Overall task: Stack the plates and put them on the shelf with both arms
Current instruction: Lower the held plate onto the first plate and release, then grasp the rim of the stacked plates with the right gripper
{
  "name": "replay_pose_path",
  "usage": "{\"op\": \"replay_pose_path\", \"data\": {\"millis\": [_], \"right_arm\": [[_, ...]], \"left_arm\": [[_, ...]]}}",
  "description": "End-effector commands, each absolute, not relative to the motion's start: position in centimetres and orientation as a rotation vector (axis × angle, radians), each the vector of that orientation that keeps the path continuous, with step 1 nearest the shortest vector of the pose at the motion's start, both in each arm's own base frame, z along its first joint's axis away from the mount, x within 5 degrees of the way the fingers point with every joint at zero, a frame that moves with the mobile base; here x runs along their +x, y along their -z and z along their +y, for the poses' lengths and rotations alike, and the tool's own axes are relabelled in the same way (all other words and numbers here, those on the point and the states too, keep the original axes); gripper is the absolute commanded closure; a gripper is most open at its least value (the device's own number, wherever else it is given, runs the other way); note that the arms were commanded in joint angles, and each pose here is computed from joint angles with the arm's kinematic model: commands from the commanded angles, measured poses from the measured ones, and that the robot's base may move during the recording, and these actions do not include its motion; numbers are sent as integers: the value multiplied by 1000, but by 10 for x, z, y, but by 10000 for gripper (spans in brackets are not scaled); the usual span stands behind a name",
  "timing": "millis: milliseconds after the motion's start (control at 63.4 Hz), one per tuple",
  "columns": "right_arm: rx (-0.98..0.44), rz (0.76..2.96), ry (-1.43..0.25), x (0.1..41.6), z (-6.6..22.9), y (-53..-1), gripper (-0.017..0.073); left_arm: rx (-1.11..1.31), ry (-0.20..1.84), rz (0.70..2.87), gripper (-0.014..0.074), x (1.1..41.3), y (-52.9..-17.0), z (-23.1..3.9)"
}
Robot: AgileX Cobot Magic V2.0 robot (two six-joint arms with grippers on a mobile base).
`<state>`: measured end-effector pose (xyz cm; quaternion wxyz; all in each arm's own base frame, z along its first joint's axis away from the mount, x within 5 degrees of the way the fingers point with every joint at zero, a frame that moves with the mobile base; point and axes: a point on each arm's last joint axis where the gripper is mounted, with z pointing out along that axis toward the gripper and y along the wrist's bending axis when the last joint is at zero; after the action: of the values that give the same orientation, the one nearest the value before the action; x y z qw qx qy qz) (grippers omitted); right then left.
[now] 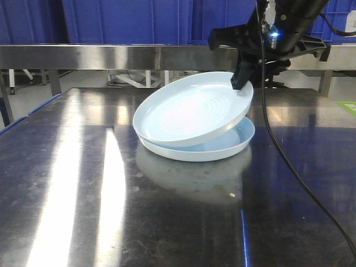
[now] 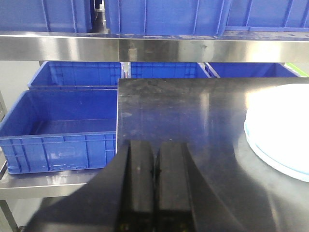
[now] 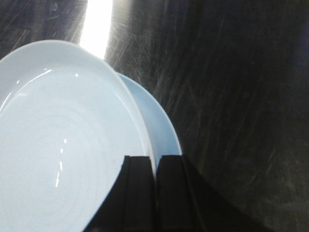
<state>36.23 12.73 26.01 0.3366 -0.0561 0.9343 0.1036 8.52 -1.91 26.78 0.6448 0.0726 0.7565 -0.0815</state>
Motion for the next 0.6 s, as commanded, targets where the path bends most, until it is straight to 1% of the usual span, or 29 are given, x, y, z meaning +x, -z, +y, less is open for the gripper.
{"op": "replay_pose_path", "data": {"millis": [0,173,221,284,394,410,473,520,583], "right_arm": [[-147,2296,-295,364,127,-292,510],[-152,2314,-288,365,127,-288,508],[-157,2320,-281,366,127,-286,489],[-165,2322,-270,367,127,-284,424],[-184,2320,-249,367,126,-283,204],[-185,2320,-247,367,126,-283,159],[-195,2315,-236,368,126,-283,73],[-202,2313,-228,368,126,-283,64],[-207,2316,-222,368,125,-283,81]], "left_arm": [[155,215,1612,510,86,-285,-21],[155,215,1612,510,86,-285,-21],[155,215,1612,510,86,-285,-21],[155,215,1612,510,86,-285,-21],[155,215,1612,510,86,-285,-21],[155,215,1612,510,86,-285,-21],[155,215,1612,510,86,-285,-21],[155,215,1612,510,86,-285,-21],[155,215,1612,510,86,-285,-21]]}}
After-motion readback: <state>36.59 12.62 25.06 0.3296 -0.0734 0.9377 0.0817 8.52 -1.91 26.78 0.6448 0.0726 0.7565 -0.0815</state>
